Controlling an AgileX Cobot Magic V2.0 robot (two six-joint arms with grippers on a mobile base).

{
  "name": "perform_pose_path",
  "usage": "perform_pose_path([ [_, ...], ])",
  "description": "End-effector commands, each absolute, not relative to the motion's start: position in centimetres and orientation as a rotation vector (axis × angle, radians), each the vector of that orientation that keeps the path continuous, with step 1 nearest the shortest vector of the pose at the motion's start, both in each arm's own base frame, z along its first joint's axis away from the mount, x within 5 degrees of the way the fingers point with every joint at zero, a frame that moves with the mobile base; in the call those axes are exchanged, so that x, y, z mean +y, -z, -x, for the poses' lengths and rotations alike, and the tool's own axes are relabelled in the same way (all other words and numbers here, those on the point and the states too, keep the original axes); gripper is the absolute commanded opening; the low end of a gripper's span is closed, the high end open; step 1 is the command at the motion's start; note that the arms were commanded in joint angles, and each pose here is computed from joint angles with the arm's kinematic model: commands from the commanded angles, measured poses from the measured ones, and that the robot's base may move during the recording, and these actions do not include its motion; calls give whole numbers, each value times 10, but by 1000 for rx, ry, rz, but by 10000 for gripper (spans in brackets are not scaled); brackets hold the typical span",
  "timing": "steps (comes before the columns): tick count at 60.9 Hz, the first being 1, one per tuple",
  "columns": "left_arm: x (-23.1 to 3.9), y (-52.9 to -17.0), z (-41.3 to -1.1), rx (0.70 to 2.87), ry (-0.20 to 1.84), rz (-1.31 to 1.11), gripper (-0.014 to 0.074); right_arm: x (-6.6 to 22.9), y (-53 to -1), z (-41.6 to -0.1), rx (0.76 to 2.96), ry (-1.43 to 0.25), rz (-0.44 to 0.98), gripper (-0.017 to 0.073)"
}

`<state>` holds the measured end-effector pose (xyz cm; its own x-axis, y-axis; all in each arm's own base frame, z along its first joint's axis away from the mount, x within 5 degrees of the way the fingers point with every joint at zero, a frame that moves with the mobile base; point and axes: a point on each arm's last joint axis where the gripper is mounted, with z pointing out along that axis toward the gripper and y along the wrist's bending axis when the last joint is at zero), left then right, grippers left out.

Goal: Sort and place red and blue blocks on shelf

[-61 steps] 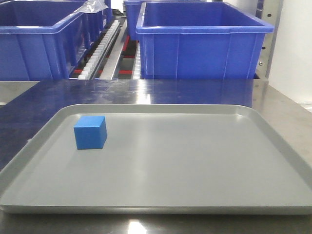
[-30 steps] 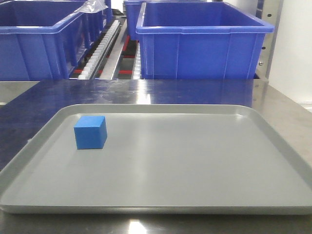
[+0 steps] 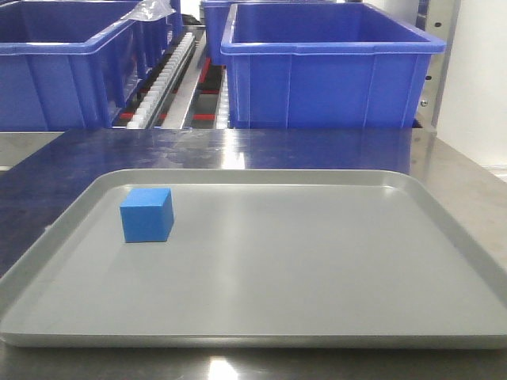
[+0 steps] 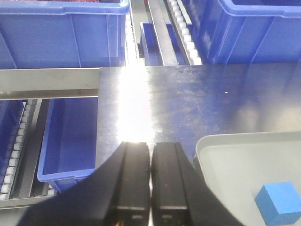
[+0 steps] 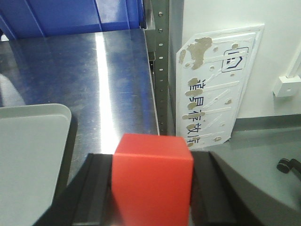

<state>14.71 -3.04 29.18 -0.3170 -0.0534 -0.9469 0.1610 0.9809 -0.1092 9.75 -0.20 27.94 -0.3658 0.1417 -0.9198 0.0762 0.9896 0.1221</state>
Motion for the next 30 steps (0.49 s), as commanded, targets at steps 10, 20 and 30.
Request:
perform_pose_path([
  [10, -33, -312, -150, 1766, 252, -71, 134, -2, -295, -100, 1844, -72, -143, 49],
  [20, -33, -312, -150, 1763, 253, -71, 134, -2, -295, -100, 1844, -72, -143, 49],
  [30, -33, -312, -150, 1763, 253, -71, 134, -2, -295, -100, 1844, -72, -143, 49],
])
